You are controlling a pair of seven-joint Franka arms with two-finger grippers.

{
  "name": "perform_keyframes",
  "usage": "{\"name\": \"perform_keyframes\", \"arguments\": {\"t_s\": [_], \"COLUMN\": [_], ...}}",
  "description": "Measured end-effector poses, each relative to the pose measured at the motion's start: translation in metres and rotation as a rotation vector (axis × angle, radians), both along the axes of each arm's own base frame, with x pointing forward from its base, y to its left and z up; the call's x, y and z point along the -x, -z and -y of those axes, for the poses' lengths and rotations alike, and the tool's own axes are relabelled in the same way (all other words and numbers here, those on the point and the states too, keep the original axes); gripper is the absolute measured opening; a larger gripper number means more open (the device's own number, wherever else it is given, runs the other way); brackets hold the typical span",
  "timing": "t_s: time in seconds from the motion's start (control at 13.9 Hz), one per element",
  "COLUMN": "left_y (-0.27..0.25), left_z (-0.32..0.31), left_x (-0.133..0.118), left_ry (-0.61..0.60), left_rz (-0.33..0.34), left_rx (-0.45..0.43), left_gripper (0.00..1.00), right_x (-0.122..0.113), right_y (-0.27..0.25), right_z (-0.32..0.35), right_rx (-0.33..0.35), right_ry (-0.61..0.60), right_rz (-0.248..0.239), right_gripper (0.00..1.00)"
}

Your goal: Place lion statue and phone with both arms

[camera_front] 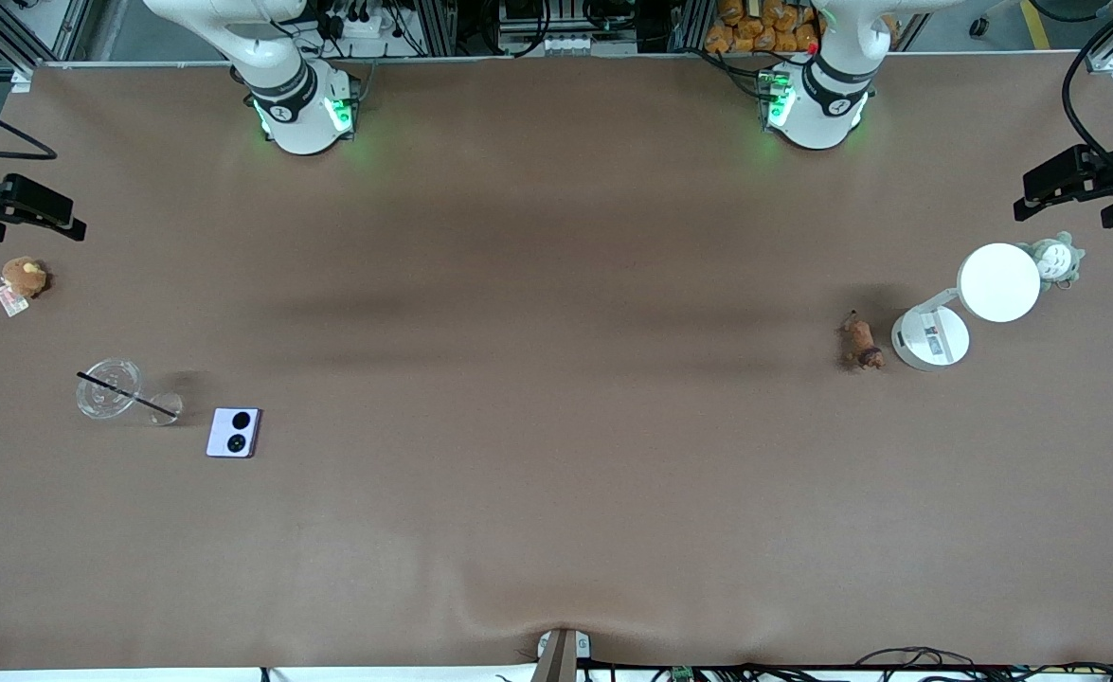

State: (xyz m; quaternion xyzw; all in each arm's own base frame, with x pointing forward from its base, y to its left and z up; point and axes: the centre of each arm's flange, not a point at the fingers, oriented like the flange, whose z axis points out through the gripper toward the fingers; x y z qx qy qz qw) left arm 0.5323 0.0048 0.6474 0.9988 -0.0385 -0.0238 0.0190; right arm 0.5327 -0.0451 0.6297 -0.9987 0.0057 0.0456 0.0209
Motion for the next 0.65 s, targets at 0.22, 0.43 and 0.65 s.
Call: {"name": "perform_keyframes", "arguments": {"t_s": [0.22, 0.43, 0.65], "left_y": [0.000, 0.000, 0.000], "left_z": [0.000, 0.000, 0.001], "left_x": [0.000, 0.000, -0.001], "left_ry": [0.000, 0.001, 0.002], "left_rz": [0.001, 0.002, 0.001], "left_rx": [0.000, 0.000, 0.000], "left_gripper": [1.00, 1.00, 1.00], "right_x": [0.003, 0.005, 0.003], "right_y": [-0.008, -0.012, -0.011], "right_z": [-0.003, -0.007, -0.045], "right_rx": [0.001, 0.001, 0.001], "right_ry": [-0.006, -0.013, -0.086], "right_rz": [0.016, 0.023, 0.022], "right_gripper": [1.00, 1.00, 1.00]}}
